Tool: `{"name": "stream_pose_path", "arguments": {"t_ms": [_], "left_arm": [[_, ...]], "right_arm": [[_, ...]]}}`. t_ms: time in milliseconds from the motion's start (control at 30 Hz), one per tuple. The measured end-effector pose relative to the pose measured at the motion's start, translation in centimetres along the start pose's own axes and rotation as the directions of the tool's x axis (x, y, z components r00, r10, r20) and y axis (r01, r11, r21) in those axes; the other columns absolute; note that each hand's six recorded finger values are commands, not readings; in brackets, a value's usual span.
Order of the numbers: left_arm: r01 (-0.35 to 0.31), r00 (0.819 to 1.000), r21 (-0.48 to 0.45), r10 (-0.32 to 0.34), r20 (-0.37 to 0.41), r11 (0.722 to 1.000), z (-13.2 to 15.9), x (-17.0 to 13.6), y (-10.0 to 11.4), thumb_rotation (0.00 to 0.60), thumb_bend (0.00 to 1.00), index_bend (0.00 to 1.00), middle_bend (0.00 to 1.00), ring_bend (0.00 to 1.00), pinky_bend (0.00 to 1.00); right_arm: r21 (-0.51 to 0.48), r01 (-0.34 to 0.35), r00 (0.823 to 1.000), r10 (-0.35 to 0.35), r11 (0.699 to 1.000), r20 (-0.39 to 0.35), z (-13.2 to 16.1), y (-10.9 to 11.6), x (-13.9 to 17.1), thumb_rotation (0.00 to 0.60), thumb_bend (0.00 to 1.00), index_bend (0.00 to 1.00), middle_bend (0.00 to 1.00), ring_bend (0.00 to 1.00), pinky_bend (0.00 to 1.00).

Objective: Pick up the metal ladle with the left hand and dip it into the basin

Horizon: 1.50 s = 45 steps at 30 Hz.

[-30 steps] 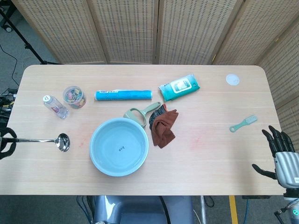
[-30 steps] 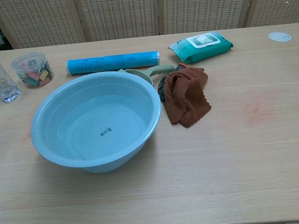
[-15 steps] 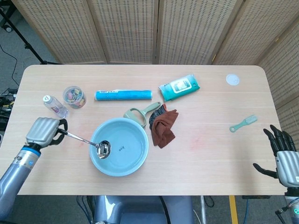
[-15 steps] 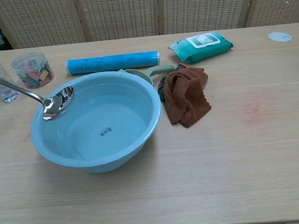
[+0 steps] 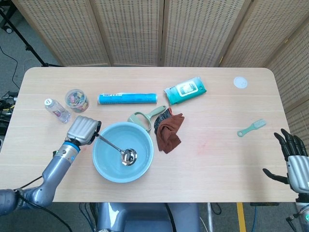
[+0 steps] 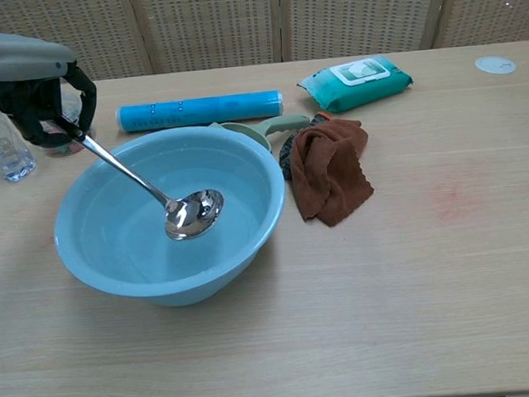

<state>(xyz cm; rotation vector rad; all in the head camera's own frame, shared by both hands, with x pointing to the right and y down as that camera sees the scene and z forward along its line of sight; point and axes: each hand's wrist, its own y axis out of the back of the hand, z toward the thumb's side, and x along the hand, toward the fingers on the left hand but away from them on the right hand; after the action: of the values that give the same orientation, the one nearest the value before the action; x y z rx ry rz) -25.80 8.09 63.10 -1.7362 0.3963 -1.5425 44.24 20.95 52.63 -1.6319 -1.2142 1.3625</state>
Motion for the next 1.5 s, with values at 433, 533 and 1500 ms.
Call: {"name": "stream_pose_path", "arguments": {"t_ms": [433,533,1500], "left_arm": [[0.013,0.999,0.136,-0.009,-0.031,0.991,4.2,2.6,-0.6,0.6,0.57,0.91,1.0,0.95,0.88],[0.02,0.999,0.151,-0.014,-0.041,0.988,4.5,3.1,-0.8,0.6,0.57,0.91,1.0,0.95,0.88],[-0.015,0.998,0.093,0.021,-0.066,0.996,3.0,2.3,1.3,0.6,0.57,0.91,1.0,0.95,0.88]], "right_arm": [[-0.012,0.001,1.0,-0.001,1.0,0.002,-0.2,0.2,0.0,0.6,0.0,0.0,0.0,0.0,0.0],[-0.014,0.003,1.0,-0.003,1.0,0.005,-0.3,0.3,-0.1,0.6,0.0,0.0,0.0,0.0,0.0],[-0.009,-0.007,1.0,0.007,1.0,0.004,-0.3,0.0,-0.1,0.6,0.0,0.0,0.0,0.0,0.0]]}}
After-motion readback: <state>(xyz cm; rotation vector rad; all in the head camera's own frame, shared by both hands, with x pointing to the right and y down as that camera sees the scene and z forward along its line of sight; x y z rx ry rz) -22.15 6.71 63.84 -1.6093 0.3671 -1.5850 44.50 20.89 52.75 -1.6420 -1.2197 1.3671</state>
